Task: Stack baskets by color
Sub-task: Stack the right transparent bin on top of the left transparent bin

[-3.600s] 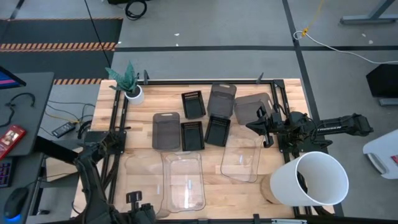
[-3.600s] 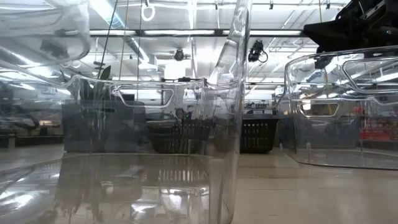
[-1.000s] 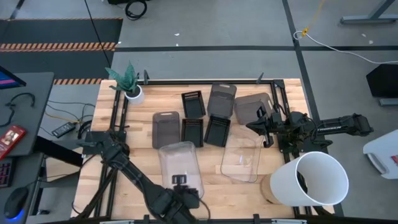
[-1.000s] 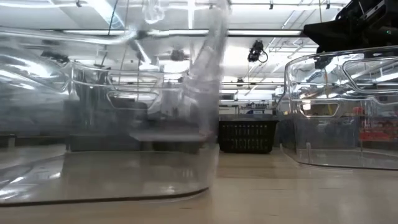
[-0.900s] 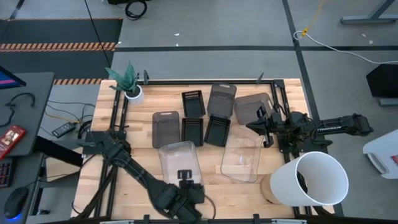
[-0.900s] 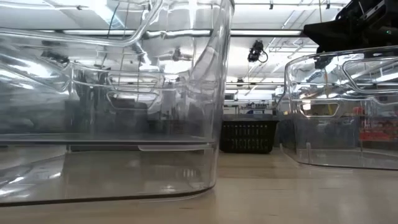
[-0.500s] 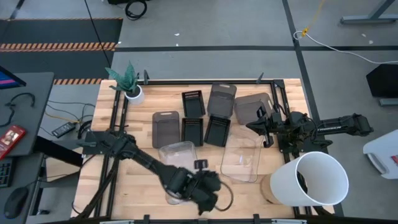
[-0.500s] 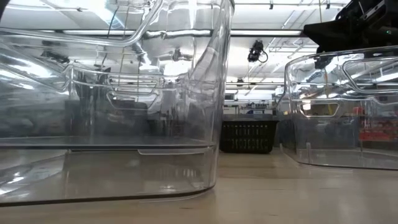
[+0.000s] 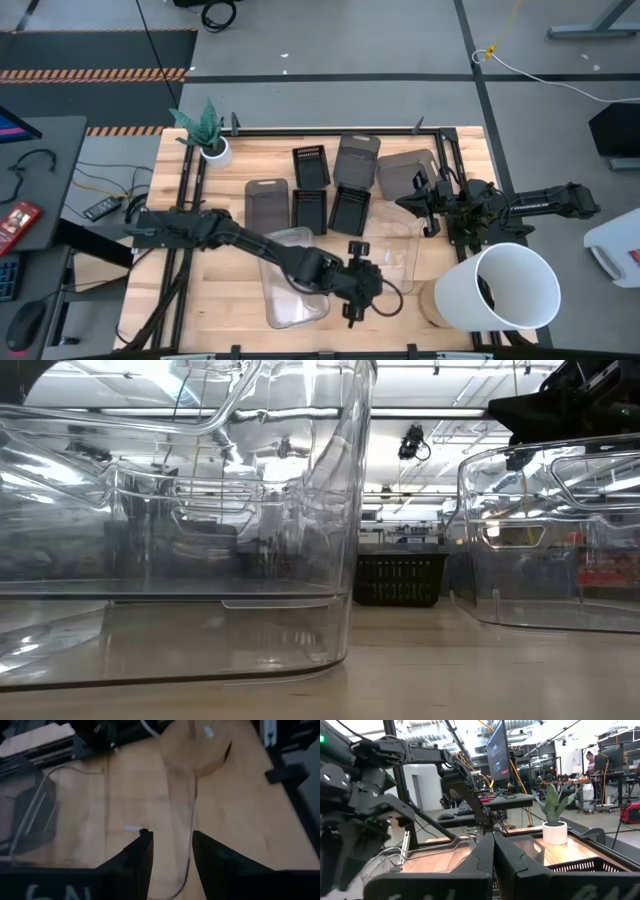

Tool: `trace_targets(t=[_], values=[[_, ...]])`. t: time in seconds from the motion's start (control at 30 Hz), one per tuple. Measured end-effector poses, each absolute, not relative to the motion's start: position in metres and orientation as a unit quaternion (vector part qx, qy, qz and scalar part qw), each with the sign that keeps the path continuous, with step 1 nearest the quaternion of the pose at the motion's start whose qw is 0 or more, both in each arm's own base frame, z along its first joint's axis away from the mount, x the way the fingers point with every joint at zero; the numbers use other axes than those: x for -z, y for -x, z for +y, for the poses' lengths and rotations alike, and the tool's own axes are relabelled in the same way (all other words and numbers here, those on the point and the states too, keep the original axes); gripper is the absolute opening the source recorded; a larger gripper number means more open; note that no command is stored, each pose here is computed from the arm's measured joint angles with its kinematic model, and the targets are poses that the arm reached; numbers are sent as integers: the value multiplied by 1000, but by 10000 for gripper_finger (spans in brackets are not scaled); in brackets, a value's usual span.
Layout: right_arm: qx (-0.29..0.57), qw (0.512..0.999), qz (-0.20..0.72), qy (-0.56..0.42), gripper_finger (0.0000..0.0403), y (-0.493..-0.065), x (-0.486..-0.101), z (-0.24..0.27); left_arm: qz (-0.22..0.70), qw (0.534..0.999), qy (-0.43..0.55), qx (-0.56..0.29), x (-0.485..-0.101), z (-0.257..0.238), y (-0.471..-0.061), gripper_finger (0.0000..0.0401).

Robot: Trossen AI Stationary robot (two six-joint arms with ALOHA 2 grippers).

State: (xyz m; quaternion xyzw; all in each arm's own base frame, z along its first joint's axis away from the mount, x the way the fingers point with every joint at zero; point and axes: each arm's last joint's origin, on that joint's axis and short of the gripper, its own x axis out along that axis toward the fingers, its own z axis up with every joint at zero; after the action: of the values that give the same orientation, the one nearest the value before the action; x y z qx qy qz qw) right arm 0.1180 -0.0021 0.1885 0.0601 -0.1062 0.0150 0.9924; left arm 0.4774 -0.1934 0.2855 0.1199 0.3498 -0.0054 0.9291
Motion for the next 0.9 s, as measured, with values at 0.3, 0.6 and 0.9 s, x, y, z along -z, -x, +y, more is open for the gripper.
trace_targets(t=[0.3, 0.6, 0.9], values=[[-15, 992, -106, -60, 10, -118, -188, -2, 329, 939, -89, 38, -269, -176, -502, 142], [-15, 992, -106, -60, 10, -118, -188, -2, 348, 930, -100, 64, -245, -176, -511, 141], [-15, 992, -106, -60, 10, -118, -188, -2, 354, 928, -74, 90, -223, -178, -520, 149]])
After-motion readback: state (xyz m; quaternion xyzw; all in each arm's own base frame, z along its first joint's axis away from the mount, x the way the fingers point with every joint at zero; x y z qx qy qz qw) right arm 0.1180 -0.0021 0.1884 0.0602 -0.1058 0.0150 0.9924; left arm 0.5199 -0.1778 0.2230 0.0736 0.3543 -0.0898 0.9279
